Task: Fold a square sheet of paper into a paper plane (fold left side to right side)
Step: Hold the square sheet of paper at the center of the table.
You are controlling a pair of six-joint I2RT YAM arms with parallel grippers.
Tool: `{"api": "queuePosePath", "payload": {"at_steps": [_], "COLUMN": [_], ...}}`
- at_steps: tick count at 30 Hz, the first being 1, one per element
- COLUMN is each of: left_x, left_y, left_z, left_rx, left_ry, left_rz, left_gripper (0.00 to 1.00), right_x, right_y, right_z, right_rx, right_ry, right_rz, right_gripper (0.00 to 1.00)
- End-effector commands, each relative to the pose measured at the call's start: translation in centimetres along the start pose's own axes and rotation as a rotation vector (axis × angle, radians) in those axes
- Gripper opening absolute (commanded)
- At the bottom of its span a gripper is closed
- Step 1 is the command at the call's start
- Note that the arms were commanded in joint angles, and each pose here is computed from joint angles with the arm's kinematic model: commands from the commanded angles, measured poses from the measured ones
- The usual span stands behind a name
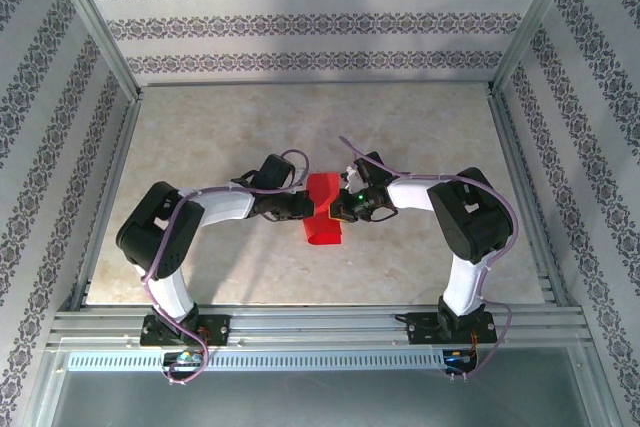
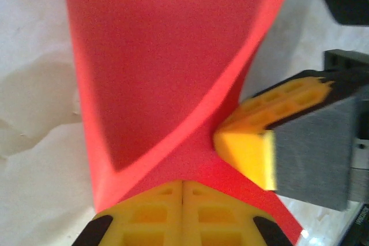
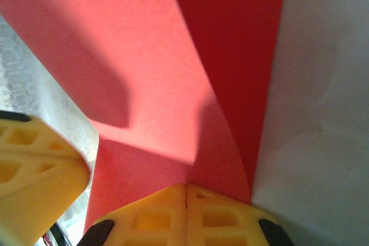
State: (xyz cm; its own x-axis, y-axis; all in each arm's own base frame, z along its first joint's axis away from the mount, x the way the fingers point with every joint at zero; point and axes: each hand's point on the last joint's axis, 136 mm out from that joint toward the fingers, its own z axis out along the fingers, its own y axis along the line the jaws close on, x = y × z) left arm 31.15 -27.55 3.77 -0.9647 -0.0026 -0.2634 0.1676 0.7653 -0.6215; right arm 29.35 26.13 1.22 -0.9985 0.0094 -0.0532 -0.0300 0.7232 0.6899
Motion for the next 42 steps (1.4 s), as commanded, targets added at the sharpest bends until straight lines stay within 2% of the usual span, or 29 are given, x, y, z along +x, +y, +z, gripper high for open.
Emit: {"api": "queuePosePath", "payload": {"at_steps": [1, 17, 30, 42], "left_x": [-0.3, 2.1, 2.6, 2.7], "left_y": [-0.4, 3.0, 3.4, 3.4], "left_z": [0.6, 2.3, 2.4, 2.5], "left_rx": [0.015, -0.090, -0.119, -0.122], "left_ry": [-0.003, 0.069, 0.086, 0.091], "left_rz": [-0.005, -0.023, -0.020, -0.018], "left_gripper": [0.01, 0.01, 0.00, 0.00], "right_x": [3.6, 3.2, -0.8, -4.1], "right_y": [-6.6, -5.6, 3.3, 5.2], "right_z": [0.9, 0.9, -0.9, 0.7], "right_rx": [0.250, 0.227, -0.049, -0.116], "right_ry": [0.081, 0.074, -0.047, -0.083], "right_rz": [0.105, 0.084, -0.043, -0.062], "right_gripper": [0.00, 0.00, 0.00, 0.00]}}
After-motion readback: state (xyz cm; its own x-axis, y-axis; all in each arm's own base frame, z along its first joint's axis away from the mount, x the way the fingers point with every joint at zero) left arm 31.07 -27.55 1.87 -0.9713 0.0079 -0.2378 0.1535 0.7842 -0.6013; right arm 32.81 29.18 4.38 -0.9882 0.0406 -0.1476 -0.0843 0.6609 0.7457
